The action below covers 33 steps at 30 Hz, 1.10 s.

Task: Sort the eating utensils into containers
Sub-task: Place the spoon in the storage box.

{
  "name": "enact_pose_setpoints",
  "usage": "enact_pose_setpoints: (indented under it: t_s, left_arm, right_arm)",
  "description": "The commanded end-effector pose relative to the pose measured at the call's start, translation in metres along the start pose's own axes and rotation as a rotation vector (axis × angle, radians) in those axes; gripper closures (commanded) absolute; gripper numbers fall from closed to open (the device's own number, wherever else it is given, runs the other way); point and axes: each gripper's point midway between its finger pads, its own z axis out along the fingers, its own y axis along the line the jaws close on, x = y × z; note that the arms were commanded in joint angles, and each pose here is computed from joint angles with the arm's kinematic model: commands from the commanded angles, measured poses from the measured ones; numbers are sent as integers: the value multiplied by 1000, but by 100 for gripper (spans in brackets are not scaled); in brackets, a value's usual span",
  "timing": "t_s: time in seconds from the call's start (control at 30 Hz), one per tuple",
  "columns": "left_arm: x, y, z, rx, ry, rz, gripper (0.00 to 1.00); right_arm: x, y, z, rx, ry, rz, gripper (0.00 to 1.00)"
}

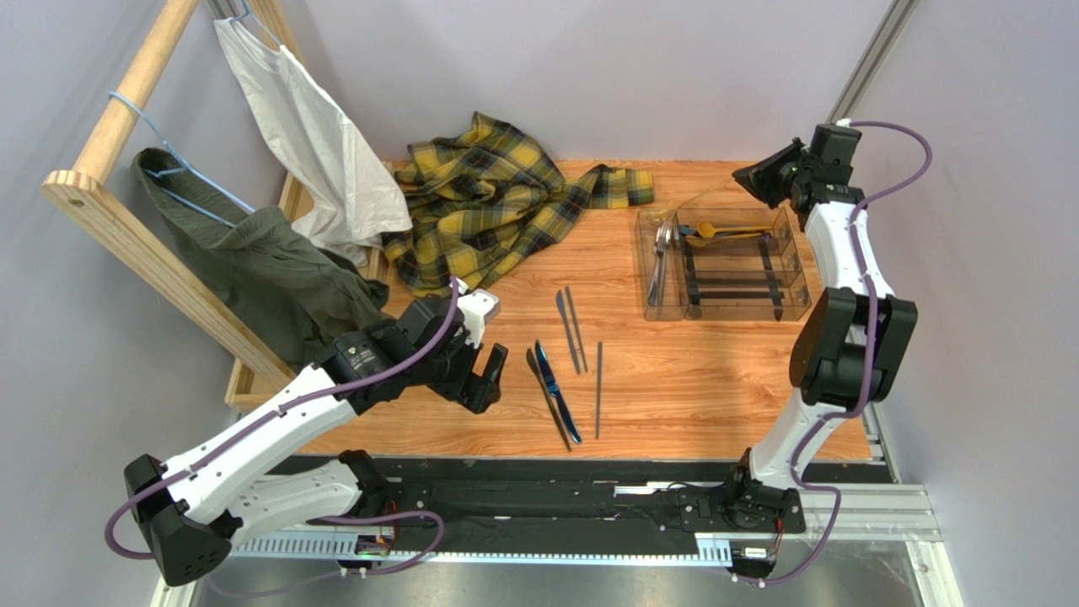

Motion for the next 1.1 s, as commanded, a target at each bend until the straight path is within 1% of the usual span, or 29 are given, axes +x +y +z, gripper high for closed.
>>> enact_pose_setpoints:
  t_s: [0.0, 0.17, 0.33, 0.47, 0.53, 0.63, 0.73, 0.83, 1.07]
  left_arm:
    - [-9, -5, -4, 26, -47, -17, 5]
    - [-9, -5, -3, 27, -45, -18, 3]
    - [-9, -4, -6, 24, -57, -21, 1]
    - [-10, -4, -7, 23, -69, -24, 1]
    - [-9, -3, -7, 21, -65, -24, 1]
    - [-9, -3, -5, 18, -59, -24, 1]
    - [-7, -2, -5, 15, -54, -26, 1]
    - [-7, -2, -4, 13, -51, -28, 1]
    - [-6, -2, -2, 13, -42, -29, 1]
  right_arm:
    - [-33, 12, 6, -28, -56, 9, 100]
    - [-45, -16, 19, 39, -75, 34, 100]
    - [-46, -43, 32, 94, -73, 37, 100]
    - [-58, -60, 36, 116, -84, 69, 100]
    - [-67, -66, 38, 125, -90, 61, 100]
    - [-70, -80, 37, 159, -85, 64, 100]
    - [-75, -95, 38, 176, -94, 100, 100]
    - [-75, -103, 41, 174, -86, 126, 100]
    - [-61, -113, 55, 175, -19, 136, 98]
